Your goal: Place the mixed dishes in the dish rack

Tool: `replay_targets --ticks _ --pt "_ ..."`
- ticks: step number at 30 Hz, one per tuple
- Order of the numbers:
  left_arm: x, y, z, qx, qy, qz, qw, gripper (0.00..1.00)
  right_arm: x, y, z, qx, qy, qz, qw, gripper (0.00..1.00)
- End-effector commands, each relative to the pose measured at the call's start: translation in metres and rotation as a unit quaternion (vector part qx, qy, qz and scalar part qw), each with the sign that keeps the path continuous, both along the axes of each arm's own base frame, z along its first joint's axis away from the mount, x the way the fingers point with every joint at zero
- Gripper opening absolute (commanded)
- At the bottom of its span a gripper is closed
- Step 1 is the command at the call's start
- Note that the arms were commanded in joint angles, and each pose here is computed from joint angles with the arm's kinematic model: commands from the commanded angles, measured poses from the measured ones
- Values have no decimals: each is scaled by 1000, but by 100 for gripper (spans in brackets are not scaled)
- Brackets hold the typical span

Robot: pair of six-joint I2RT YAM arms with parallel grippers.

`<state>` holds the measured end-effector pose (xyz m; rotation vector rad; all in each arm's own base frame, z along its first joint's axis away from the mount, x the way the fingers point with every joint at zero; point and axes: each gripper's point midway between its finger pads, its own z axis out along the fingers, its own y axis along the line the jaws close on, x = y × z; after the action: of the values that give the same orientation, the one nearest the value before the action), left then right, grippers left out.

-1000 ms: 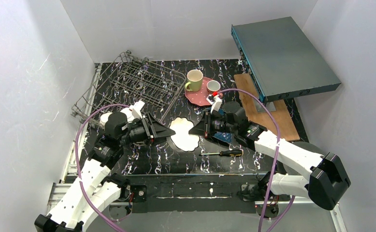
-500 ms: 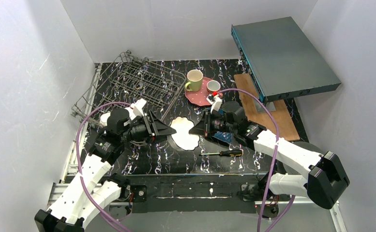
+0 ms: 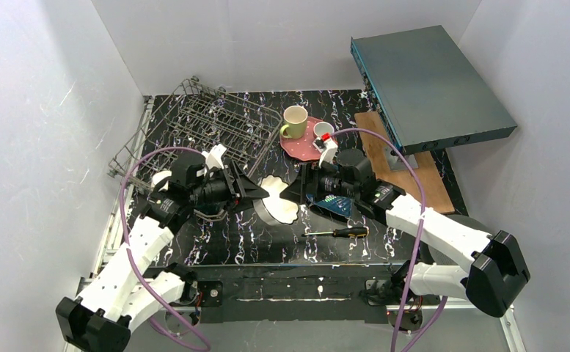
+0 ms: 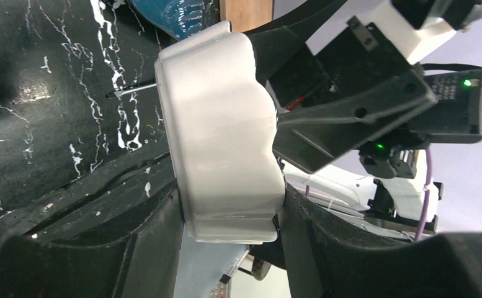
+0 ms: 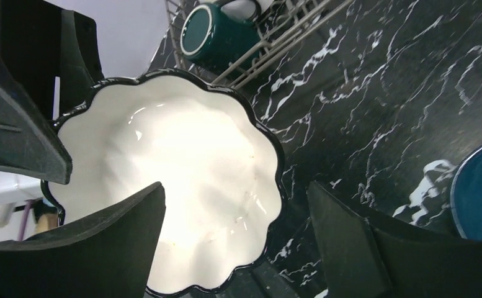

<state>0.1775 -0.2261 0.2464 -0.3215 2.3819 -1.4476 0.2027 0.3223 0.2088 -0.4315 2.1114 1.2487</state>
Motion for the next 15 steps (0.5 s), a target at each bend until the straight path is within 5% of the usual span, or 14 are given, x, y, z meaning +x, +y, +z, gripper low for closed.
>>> replay_targets --ticks 1,9,15 --pt "5 -2 36 -1 -58 -15 998 0 22 -4 27 -9 -48 -34 998 98" --pt "33 12 43 105 -84 0 991 0 39 -41 29 -44 -64 -91 993 98" --pt "74 45 59 240 -130 28 962 0 43 -55 24 -63 -68 -101 991 98"
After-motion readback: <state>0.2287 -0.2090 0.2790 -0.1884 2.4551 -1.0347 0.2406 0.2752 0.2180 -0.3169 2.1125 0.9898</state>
